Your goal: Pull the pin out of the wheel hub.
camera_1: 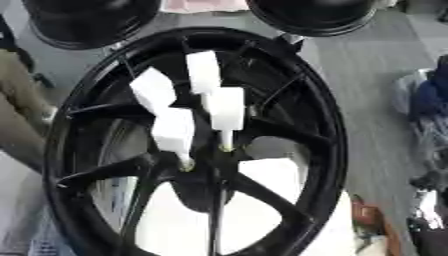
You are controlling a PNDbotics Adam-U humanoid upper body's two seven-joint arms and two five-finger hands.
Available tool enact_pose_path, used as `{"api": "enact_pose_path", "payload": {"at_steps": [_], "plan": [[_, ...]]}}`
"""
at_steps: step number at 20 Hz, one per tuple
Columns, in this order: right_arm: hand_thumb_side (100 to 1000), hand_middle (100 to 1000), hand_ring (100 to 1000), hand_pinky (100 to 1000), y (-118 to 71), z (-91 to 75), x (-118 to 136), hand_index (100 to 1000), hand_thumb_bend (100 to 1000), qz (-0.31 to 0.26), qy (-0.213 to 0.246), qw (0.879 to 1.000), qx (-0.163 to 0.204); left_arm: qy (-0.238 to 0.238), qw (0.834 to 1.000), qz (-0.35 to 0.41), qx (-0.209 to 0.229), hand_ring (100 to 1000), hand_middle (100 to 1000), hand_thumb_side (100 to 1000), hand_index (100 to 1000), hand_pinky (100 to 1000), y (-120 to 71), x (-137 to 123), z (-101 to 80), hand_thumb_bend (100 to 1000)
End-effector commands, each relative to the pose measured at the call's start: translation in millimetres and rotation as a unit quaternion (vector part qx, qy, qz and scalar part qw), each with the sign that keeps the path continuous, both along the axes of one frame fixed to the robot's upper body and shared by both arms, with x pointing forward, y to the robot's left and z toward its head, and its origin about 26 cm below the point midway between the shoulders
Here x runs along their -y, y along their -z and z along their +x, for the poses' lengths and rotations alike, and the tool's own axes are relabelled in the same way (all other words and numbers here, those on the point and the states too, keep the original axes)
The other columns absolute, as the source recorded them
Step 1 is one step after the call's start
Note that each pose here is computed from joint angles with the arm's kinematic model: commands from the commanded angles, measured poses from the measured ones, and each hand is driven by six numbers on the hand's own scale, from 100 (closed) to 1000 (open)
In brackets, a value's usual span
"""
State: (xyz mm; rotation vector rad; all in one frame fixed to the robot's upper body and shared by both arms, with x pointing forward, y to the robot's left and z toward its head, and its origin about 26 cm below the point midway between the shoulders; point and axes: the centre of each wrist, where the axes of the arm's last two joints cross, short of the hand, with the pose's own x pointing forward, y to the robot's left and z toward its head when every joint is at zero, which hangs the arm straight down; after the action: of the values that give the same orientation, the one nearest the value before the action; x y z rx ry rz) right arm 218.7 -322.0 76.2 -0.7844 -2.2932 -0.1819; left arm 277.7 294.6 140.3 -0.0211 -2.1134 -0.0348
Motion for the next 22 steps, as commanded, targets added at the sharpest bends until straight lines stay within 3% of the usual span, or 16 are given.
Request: {"api": "enact_pose_path", "payload": {"at_steps": [1,5,16,17,18,22], "plan": [[597,879,881,526,-15.3,0.0,11.2,827,100,-0.005,-0.008,0.999,0.031,0.000,1.000,0.010,0.004,818,671,832,763,822,-6.3,-2.6,-2.1,119],[598,892,894,520,-26.9,1.3,25.2,835,100,0.009,-0.019,1.000,0.021,-0.003,1.000,0.009,0.000,818,670,834,761,822,-5.3,-3.3,-2.2,120],[579,890,896,528,-77.7,-0.2,77.5,841,100,-0.034,-0.040,0.999,0.014,-0.016,1.000,0.017,-0.002,818,669,833,759,820,-3.2,-6.9,-5.9,116],[641,889,895,528,-81.1,-0.3,80.0,840,100,-0.038,-0.042,0.998,0.014,-0.017,1.000,0.018,-0.001,818,669,831,759,820,-3.4,-7.1,-6.5,118],[576,888,894,529,-84.9,-0.2,82.4,840,100,-0.043,-0.044,0.998,0.016,-0.018,1.000,0.020,-0.001,818,668,832,759,820,-3.4,-7.4,-7.1,114],[568,884,891,531,-100.9,1.5,90.0,841,100,-0.064,-0.051,0.996,0.021,-0.024,0.999,0.024,0.001,818,669,835,759,820,-3.1,-8.2,-9.2,114]]}}
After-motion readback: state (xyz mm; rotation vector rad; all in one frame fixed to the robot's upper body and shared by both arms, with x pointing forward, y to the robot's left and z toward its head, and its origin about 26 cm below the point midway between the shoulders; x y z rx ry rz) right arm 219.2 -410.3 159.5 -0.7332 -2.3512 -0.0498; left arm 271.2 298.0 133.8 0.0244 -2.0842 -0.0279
